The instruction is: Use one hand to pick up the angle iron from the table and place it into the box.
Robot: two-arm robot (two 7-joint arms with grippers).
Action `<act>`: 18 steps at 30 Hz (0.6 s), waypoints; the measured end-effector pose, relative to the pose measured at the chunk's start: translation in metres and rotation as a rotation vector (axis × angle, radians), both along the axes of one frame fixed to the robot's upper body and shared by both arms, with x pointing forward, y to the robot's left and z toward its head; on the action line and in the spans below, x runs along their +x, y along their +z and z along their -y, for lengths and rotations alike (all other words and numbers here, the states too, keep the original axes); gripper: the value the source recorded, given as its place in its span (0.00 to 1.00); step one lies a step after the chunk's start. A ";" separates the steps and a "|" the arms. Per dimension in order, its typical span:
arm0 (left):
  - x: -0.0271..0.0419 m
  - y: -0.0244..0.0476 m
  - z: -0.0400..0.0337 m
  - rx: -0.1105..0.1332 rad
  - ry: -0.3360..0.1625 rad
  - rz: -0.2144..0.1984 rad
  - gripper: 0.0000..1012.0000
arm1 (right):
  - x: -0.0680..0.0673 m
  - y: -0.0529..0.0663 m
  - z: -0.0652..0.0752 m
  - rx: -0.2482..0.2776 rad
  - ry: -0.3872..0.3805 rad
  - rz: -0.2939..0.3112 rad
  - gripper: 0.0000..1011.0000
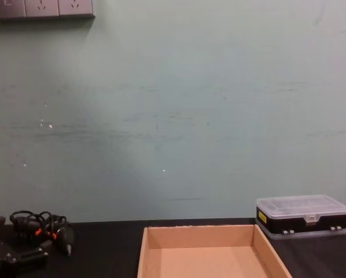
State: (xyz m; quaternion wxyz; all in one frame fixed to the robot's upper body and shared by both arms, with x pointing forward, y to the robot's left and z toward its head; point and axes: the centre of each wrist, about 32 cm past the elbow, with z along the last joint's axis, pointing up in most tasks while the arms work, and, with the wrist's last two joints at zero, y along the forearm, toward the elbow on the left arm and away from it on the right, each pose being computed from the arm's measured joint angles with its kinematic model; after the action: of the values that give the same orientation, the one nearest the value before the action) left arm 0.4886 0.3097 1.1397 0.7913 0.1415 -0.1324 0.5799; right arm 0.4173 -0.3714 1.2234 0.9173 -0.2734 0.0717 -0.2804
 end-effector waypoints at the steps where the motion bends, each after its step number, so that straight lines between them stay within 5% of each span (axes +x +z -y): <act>1: 0.0000 0.0000 0.0000 0.000 0.000 0.000 0.99 | 0.000 0.000 0.000 -0.002 0.002 0.000 0.99; 18: 0.0000 0.0000 0.0000 0.000 0.000 0.000 0.99 | 0.006 -0.014 -0.012 -0.008 0.029 -0.022 0.99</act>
State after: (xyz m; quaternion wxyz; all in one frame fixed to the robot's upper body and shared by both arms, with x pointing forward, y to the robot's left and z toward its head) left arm 0.4886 0.3097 1.1398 0.7913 0.1415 -0.1325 0.5799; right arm 0.4233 -0.3599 1.2098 0.9193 -0.2812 0.0769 -0.2645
